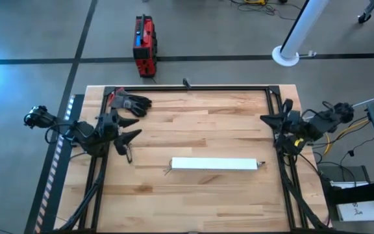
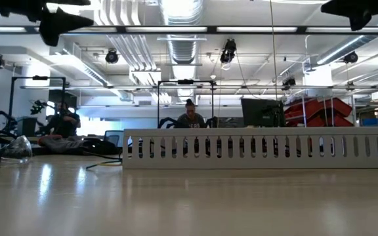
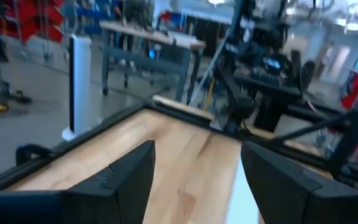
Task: Ziptie cables
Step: Return to Home Position
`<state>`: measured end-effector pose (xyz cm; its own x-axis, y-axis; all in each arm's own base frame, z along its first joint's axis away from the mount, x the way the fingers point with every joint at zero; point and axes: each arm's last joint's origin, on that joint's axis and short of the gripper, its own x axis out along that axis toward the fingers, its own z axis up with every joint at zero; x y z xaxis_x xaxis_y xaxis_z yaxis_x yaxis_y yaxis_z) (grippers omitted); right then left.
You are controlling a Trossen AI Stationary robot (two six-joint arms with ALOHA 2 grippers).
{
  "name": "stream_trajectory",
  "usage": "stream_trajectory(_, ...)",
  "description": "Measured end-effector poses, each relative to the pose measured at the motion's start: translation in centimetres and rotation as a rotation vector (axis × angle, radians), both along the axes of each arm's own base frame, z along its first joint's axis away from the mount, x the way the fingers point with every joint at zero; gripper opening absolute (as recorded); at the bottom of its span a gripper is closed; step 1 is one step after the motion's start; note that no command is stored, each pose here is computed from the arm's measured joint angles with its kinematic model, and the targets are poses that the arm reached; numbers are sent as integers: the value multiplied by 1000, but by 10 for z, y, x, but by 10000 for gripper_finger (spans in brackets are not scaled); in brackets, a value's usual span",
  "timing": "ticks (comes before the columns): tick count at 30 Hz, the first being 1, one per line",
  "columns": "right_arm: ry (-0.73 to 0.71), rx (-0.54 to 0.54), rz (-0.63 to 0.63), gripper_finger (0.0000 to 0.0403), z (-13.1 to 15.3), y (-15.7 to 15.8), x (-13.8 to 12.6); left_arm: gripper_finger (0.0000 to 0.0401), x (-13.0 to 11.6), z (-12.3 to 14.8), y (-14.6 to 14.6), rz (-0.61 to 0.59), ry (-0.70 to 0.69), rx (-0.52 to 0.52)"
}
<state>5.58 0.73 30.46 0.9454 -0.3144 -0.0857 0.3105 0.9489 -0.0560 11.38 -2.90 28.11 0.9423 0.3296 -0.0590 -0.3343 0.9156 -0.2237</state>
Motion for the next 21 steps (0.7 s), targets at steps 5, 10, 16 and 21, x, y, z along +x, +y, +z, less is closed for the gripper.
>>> stream_trajectory(5,-107,-13,6,7,-23,2,4,231,-2,-30,6,39,-35,20)
stream_trajectory(10,-58,-16,10,7,-63,9,15,239,2,-72,8,64,-20,27)
stream_trajectory(16,-181,149,25,7,-100,20,33,247,1,-108,9,69,-65,48)
stream_trajectory(21,-158,65,-16,7,-106,20,36,252,0,-105,9,71,-83,73)
